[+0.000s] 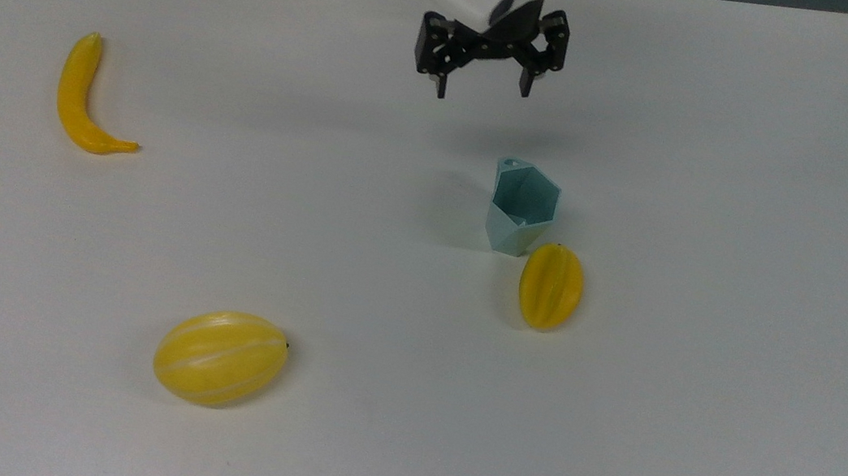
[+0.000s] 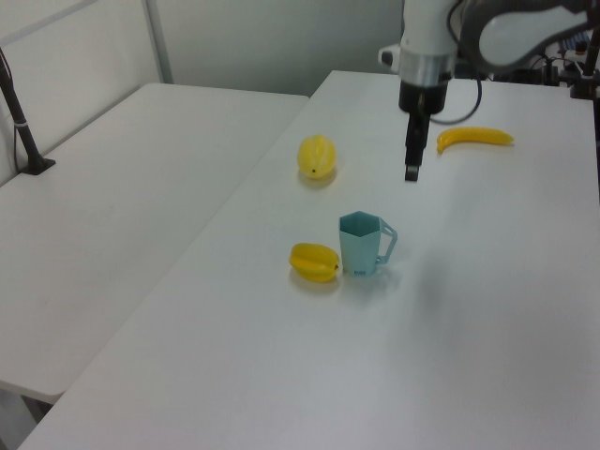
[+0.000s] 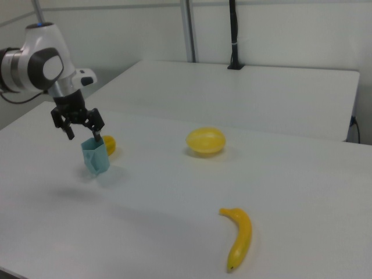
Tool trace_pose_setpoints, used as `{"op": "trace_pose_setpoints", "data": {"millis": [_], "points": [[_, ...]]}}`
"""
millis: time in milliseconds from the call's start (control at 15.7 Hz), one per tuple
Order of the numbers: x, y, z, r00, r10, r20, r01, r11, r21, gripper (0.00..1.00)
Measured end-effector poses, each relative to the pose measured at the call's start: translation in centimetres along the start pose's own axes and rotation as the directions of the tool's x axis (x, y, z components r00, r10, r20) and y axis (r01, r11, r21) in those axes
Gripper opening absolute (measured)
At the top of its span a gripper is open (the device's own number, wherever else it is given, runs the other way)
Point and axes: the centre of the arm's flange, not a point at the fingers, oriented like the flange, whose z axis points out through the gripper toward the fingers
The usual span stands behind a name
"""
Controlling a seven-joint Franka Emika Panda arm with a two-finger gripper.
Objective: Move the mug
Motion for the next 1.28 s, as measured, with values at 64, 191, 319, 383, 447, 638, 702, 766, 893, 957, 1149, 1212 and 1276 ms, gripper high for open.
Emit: {"op": "trace_pose_setpoints", "data": {"millis": [64,191,319,383,447,638,702,766,893,957,1149,1212,1276], "points": [[0.0,-1.2,1.3,1.0,-0.022,-0.001,0.022,1.0,0.0,1.0],[0.0,-2.9,4.3,0.999,-0.054,0.002,0.054,0.999,-0.002,1.0],[0.4,-3.3,7.1,0.998,-0.068,0.0,0.068,0.998,-0.009,1.0],[0.8,-3.3,8.4,0.997,-0.072,-0.005,0.072,0.997,-0.012,0.98],[1.0,-3.2,9.3,0.997,-0.073,-0.011,0.073,0.997,-0.012,0.98],[1.5,-3.3,10.9,0.997,-0.076,-0.027,0.076,0.997,-0.011,0.93],[1.6,-3.4,11.0,0.997,-0.077,-0.027,0.077,0.997,-0.011,0.83],[1.5,-3.6,11.0,0.996,-0.081,-0.026,0.081,0.997,-0.011,0.74],[1.4,-4.5,11.0,0.995,-0.096,-0.027,0.096,0.995,-0.011,0.5],[1.4,-4.8,11.0,0.994,-0.102,-0.026,0.102,0.995,-0.011,0.47],[1.4,-5.1,11.2,0.994,-0.108,-0.023,0.108,0.994,-0.013,0.29],[1.4,-5.1,11.2,0.994,-0.108,-0.024,0.108,0.994,-0.013,0.26],[1.4,-5.1,11.2,0.994,-0.108,-0.024,0.108,0.994,-0.013,0.26]]}}
